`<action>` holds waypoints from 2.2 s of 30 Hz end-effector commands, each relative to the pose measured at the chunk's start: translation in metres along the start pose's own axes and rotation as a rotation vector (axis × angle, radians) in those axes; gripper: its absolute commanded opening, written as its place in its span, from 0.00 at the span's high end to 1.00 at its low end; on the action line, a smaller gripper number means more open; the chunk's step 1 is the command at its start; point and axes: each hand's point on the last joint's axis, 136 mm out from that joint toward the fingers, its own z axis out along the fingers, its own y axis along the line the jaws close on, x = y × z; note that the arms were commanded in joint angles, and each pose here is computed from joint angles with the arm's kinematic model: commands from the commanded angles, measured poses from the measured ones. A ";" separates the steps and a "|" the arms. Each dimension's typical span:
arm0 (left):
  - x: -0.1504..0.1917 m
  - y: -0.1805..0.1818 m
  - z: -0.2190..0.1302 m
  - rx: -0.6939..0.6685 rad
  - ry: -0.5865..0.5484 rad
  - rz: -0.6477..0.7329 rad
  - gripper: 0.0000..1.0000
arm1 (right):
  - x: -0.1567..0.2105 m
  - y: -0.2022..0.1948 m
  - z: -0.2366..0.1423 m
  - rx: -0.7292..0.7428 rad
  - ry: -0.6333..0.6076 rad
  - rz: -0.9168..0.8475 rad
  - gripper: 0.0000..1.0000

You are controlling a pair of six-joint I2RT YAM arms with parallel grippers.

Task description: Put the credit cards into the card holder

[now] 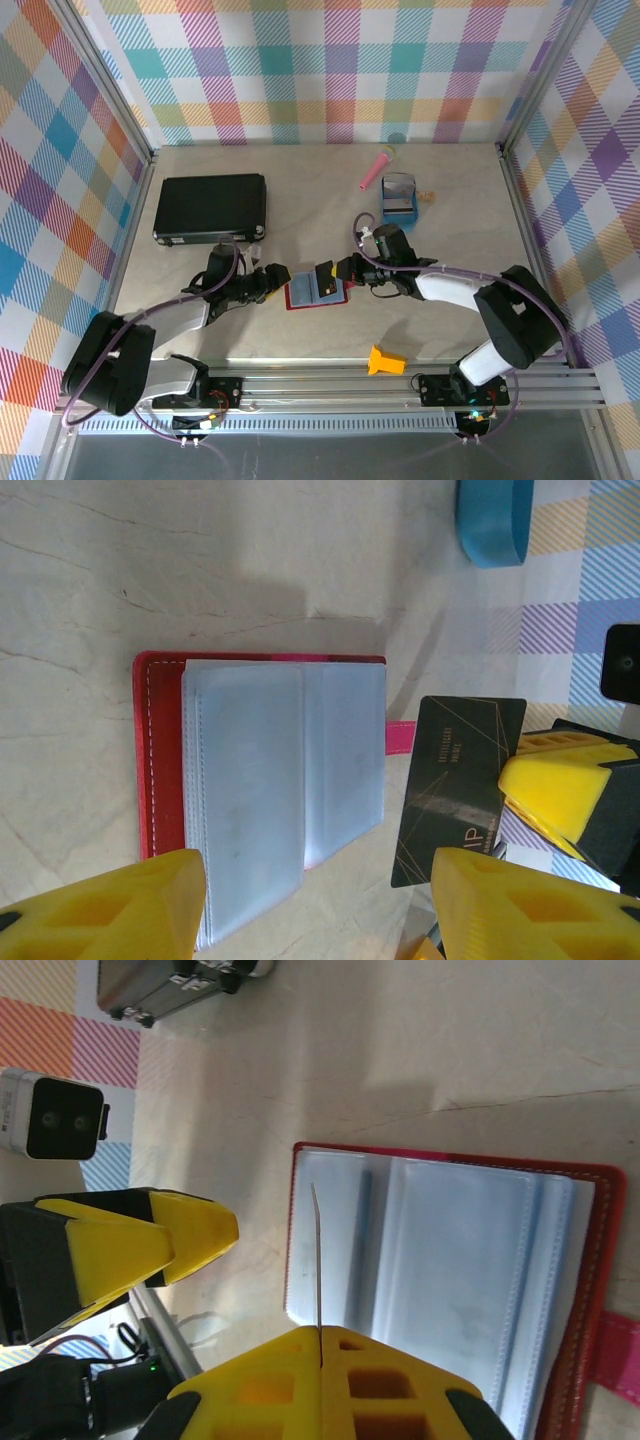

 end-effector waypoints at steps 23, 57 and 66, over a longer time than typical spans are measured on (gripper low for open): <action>0.000 0.002 0.009 0.038 0.009 0.036 0.41 | 0.006 -0.014 0.029 -0.013 -0.012 0.048 1.00; 0.009 0.013 0.023 0.043 0.040 0.013 0.42 | 0.018 -0.019 0.041 -0.016 0.028 0.121 1.00; 0.010 0.013 0.025 0.045 0.042 0.013 0.42 | 0.022 -0.026 0.042 0.016 0.038 0.156 1.00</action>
